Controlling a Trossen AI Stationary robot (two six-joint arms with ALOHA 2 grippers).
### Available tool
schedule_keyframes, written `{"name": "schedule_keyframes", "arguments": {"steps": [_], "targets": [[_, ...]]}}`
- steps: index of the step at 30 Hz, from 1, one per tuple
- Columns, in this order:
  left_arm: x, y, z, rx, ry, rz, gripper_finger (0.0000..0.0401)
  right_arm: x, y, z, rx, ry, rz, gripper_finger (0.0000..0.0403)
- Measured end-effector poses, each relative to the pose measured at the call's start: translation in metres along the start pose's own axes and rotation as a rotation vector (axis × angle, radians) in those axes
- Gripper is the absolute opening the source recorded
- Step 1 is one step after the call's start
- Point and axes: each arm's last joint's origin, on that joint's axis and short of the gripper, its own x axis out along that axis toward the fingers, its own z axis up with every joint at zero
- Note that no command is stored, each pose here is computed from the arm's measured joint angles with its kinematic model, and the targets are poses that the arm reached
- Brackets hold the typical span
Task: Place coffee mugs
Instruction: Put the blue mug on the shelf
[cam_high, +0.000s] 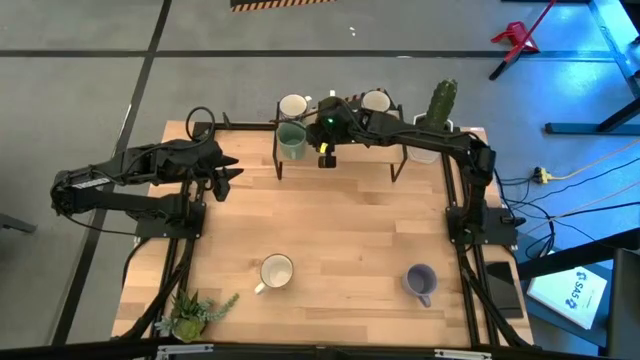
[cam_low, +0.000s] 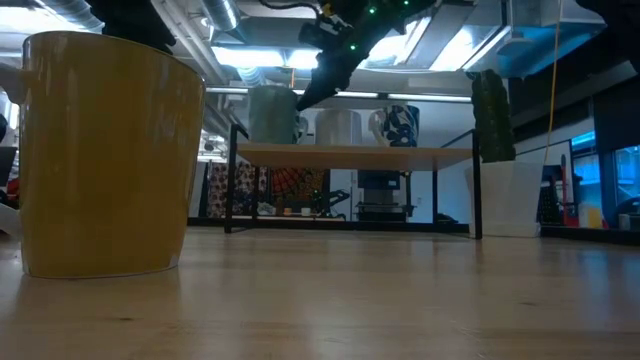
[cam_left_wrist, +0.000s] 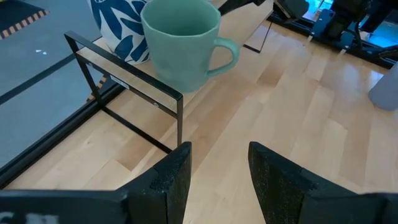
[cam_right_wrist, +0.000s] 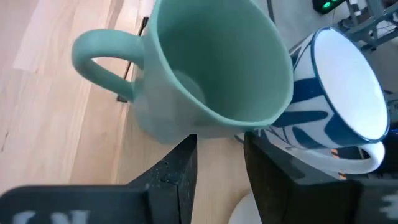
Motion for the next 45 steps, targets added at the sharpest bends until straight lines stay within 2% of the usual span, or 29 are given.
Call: {"name": "schedule_keyframes", "arguments": {"steps": [6, 13, 19, 25, 31, 33, 38, 45], "targets": [[0.0, 0.0, 0.0, 0.0, 0.0, 0.0, 0.0153, -0.007, -0.002, 0.001, -0.005, 0.022, -0.017, 0.0121], [0.0, 0.0, 0.0, -0.001, -0.001, -0.001, 0.0153, -0.035, -0.021, 0.023, -0.044, -0.004, -0.107, 0.0121], [0.0, -0.001, 0.002, -0.01, -0.02, -0.009, 0.0153, -0.067, -0.042, 0.048, -0.087, -0.079, -0.226, 0.0121], [-0.001, -0.004, 0.01, -0.035, -0.086, -0.075, 0.0153, -0.111, -0.063, 0.059, -0.082, -0.042, -0.319, 0.0121], [-0.001, -0.006, 0.015, -0.051, -0.139, -0.077, 0.0153, -0.145, -0.076, 0.049, -0.028, 0.025, -0.303, 0.0121], [-0.001, -0.005, 0.016, -0.059, -0.152, -0.065, 0.0153, -0.155, -0.081, 0.043, 0.019, 0.035, -0.309, 0.0121], [-0.002, -0.005, 0.02, -0.096, -0.212, -0.028, 0.0153, -0.176, -0.094, 0.028, 0.042, 0.061, -0.326, 0.013], [-0.003, -0.006, 0.026, -0.119, -0.263, -0.042, 0.0153, -0.177, -0.094, -0.003, 0.083, 0.169, -0.071, 0.017]]}}
